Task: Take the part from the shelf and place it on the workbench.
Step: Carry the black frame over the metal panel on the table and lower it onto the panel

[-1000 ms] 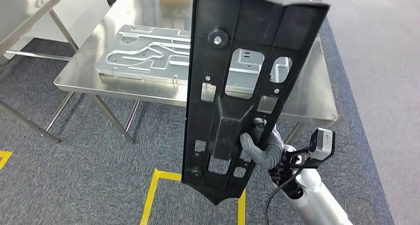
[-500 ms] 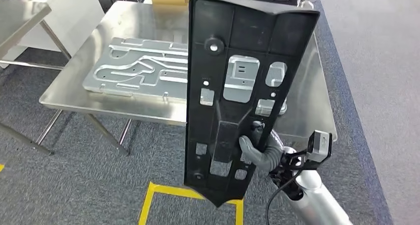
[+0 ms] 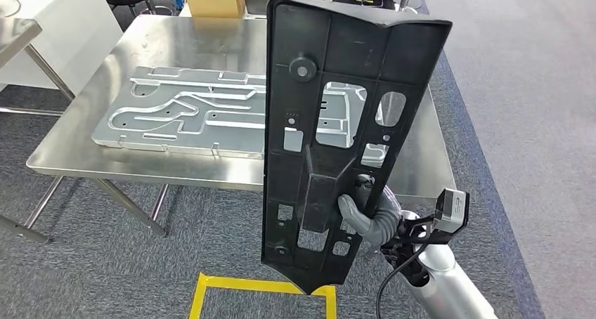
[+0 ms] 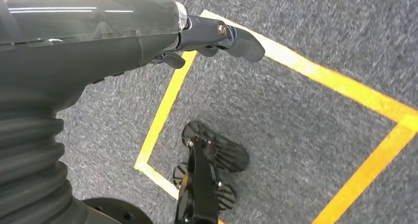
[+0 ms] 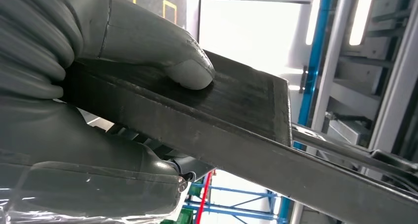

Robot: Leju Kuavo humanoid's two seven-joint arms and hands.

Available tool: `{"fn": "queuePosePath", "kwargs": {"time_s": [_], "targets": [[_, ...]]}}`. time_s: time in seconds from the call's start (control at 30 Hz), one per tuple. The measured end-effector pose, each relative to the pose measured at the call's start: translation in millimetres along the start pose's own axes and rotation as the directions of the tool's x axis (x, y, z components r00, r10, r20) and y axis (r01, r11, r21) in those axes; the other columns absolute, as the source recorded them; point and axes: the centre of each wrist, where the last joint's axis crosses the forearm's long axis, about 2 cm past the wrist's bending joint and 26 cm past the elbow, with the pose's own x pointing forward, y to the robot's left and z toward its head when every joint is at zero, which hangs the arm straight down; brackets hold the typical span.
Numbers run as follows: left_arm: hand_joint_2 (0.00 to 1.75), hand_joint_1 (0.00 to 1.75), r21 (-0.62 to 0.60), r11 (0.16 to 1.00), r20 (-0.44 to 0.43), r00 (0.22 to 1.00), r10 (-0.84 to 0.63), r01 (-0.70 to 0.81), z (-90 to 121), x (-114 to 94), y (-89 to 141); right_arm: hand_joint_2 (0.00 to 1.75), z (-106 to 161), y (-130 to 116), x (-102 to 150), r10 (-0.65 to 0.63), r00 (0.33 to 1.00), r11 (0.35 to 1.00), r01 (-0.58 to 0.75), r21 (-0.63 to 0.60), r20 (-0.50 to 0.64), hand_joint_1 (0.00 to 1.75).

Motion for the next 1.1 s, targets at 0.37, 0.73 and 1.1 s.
{"fn": "queuePosePath", "kwargs": {"time_s": [0.37,0.73,1.1], "targets": [[1.75,0.00,-0.019,1.000,0.008,1.000,-0.009,0.009,0,1,-2,1.75,3,3,1,0.001,1.000,1.000,-0.001,-0.006,0.000,1.75],[1.75,0.00,-0.021,1.000,0.037,0.999,0.013,-0.012,1,-2,-1,1.75,5,-4,9,0.199,0.977,0.973,-0.206,-0.103,-0.070,1.75],[1.75,0.00,-0.046,0.999,0.043,0.999,0.003,-0.001,-1,2,-4,1.75,-19,-61,20,0.375,0.920,0.918,-0.385,-0.092,-0.115,1.75]]}}
